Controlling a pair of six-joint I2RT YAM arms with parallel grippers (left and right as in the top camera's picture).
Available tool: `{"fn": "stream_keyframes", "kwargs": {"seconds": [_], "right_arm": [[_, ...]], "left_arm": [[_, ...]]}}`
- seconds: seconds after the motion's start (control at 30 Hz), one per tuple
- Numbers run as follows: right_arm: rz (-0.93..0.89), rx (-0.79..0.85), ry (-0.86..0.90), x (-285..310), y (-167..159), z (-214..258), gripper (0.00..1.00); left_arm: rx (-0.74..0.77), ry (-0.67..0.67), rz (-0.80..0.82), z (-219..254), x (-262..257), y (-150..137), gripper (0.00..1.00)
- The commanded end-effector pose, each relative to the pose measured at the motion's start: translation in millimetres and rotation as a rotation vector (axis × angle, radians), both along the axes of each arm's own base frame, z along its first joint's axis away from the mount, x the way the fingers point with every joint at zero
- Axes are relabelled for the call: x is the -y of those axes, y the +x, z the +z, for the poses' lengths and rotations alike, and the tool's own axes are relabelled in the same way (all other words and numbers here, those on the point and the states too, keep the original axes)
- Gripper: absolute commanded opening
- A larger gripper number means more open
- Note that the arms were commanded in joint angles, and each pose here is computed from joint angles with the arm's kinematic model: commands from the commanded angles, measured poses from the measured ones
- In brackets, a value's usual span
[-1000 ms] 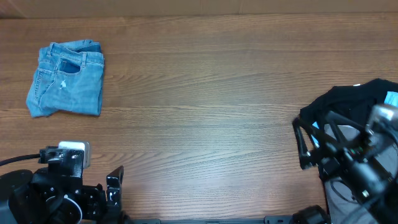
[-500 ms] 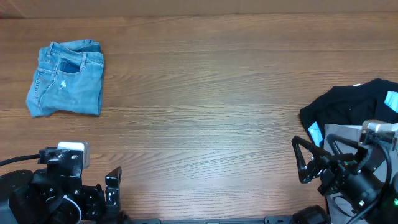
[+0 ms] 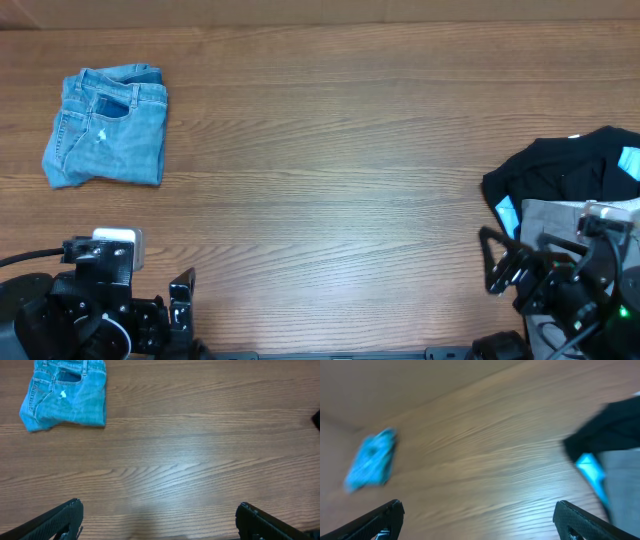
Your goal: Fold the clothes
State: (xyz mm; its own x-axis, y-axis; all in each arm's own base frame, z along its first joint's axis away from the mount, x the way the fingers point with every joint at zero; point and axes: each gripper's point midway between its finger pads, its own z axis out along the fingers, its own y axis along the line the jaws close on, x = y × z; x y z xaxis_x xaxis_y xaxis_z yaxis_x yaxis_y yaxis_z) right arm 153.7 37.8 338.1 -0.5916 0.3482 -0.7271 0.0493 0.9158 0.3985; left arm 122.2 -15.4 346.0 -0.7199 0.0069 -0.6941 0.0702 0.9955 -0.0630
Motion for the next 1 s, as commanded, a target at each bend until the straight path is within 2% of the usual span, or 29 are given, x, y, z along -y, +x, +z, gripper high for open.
{"fn": "stream_keyframes", "kwargs": {"seconds": [0.0,0.1,0.13,0.2,0.27,0.4,0.57,0.77,0.97], "right_arm": [[-0.265,0.006,-0.132,52.2,-2.5,-17.9,1.0],[-0.32,-0.017,-0.166,63.4,-6.7,-45.6,1.0],[-0.342,0.033,-0.163,66.2,-0.7,-43.6,1.0],[-0.372,0.261,-0.105,65.9,27.1,-29.6,1.0],[-0.357,0.336,-0.099,62.9,39.7,-45.6,1.0],[-0.31,0.375,-0.063,51.7,60.5,-113.3,1.0],[-0.257,0.401,-0.031,41.1,68.7,-159.5,1.0],[-0.261,0.356,-0.011,44.1,76.4,-192.2,1.0],[-0.265,0.356,-0.012,45.1,77.0,-193.7,1.0]], "left_arm": [[0.003,0.02,-0.013,1.1,-1.0,0.7,1.0],[0.003,0.02,-0.013,1.1,-1.0,0.7,1.0],[0.003,0.02,-0.013,1.1,-1.0,0.7,1.0],[0.003,0.02,-0.013,1.1,-1.0,0.7,1.0],[0.003,0.02,-0.013,1.1,-1.0,0.7,1.0],[0.003,0.02,-0.013,1.1,-1.0,0.7,1.0],[0.003,0.02,-0.013,1.1,-1.0,0.7,1.0],[0.003,0.02,-0.013,1.1,-1.0,0.7,1.0],[0.003,0.02,-0.013,1.1,-1.0,0.7,1.0]]}}
